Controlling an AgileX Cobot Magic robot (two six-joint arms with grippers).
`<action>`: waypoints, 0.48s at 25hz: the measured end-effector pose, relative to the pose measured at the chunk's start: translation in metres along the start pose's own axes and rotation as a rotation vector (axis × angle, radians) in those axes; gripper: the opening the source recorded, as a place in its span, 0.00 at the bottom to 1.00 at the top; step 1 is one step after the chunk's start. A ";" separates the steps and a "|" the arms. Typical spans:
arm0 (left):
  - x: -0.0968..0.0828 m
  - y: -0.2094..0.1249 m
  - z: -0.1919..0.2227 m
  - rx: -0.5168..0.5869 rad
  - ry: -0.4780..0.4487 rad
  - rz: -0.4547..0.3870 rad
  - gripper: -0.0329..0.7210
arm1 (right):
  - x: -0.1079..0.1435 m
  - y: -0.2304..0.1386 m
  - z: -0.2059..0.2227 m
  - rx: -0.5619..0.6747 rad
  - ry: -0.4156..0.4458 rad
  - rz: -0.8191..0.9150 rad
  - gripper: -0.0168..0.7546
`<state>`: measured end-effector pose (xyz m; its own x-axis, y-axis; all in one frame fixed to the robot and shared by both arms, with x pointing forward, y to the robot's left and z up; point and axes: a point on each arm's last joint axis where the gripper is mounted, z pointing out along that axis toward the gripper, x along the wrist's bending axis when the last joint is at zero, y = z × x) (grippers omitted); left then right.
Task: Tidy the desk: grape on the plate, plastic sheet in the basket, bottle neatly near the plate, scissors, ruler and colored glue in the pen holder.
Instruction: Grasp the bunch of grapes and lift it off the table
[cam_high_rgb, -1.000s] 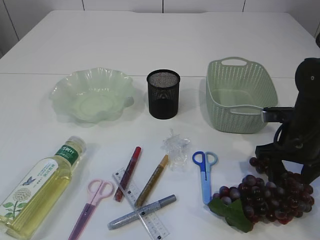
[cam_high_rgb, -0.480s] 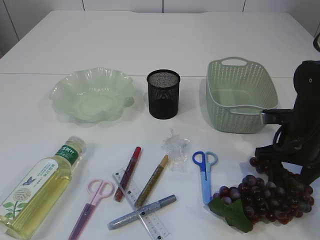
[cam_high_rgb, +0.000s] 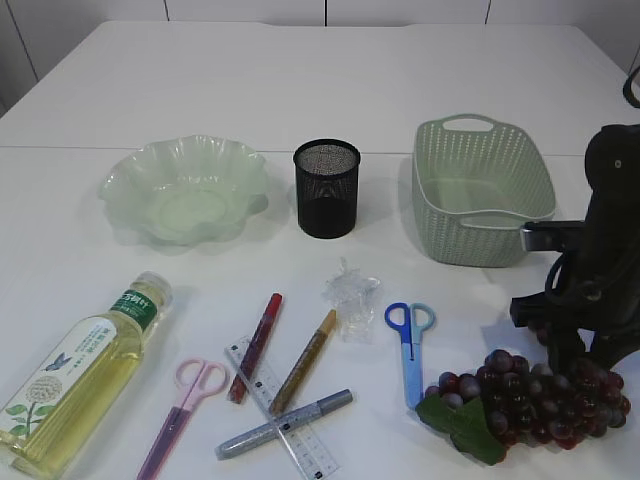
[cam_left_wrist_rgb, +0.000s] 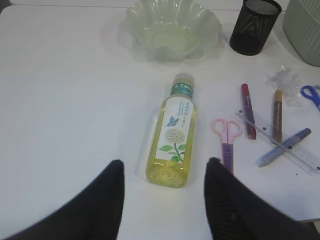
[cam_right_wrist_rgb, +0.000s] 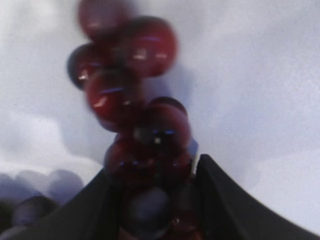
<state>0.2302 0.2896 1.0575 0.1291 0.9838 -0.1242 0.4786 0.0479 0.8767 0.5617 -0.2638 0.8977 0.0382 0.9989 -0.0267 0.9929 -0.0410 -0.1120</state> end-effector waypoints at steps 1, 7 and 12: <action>0.000 0.000 0.000 -0.002 -0.004 -0.002 0.55 | 0.000 0.000 0.000 -0.001 0.000 0.000 0.47; -0.001 0.000 0.000 -0.004 -0.011 -0.006 0.55 | 0.000 0.001 -0.001 -0.005 0.001 0.000 0.31; -0.001 0.000 0.000 -0.004 -0.013 -0.007 0.55 | 0.000 0.002 -0.001 -0.015 0.002 0.000 0.22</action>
<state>0.2302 0.2884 1.0579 0.1374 0.9811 -0.1365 0.4758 0.0555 0.8778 0.5642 -0.2636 0.8989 0.0386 0.9990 -0.0244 0.9944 -0.0408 -0.0970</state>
